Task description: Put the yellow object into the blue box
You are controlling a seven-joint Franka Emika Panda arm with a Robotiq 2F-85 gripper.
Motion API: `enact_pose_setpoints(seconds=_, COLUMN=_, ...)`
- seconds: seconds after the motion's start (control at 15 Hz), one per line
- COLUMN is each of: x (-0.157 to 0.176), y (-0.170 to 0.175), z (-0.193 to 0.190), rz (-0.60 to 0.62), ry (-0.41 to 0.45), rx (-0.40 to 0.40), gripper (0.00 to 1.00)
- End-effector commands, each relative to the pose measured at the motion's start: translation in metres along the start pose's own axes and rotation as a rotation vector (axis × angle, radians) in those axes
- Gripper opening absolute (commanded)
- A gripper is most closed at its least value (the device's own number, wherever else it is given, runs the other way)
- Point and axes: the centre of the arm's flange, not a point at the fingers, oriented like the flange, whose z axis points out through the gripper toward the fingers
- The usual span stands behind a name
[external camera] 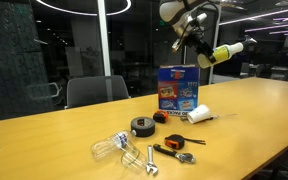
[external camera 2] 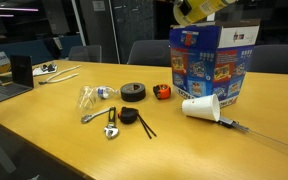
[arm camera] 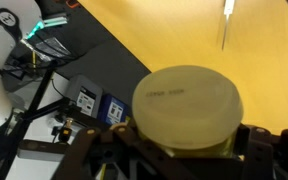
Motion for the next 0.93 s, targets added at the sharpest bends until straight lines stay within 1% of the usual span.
enact_pose_setpoints(seconds=0.0, x=0.006, y=-0.052, z=-0.043, rz=-0.048, ry=0.074, rx=0.06, gripper=0.45)
enact_pose_setpoints(seconds=0.2, x=0.007, y=-0.081, z=-0.05, rz=-0.109, ry=0.136, rx=0.083, gripper=0.45)
enact_pose_setpoints(seconds=0.47, x=0.003, y=-0.11, z=-0.055, rz=-0.166, ry=0.185, rx=0.108, gripper=0.45)
enact_pose_setpoints(seconds=0.73, x=-0.015, y=-0.125, z=-0.061, rz=-0.212, ry=0.194, rx=0.139, gripper=0.45)
enact_pose_setpoints(seconds=0.87, x=-0.03, y=-0.13, z=-0.064, rz=-0.234, ry=0.208, rx=0.158, gripper=0.45)
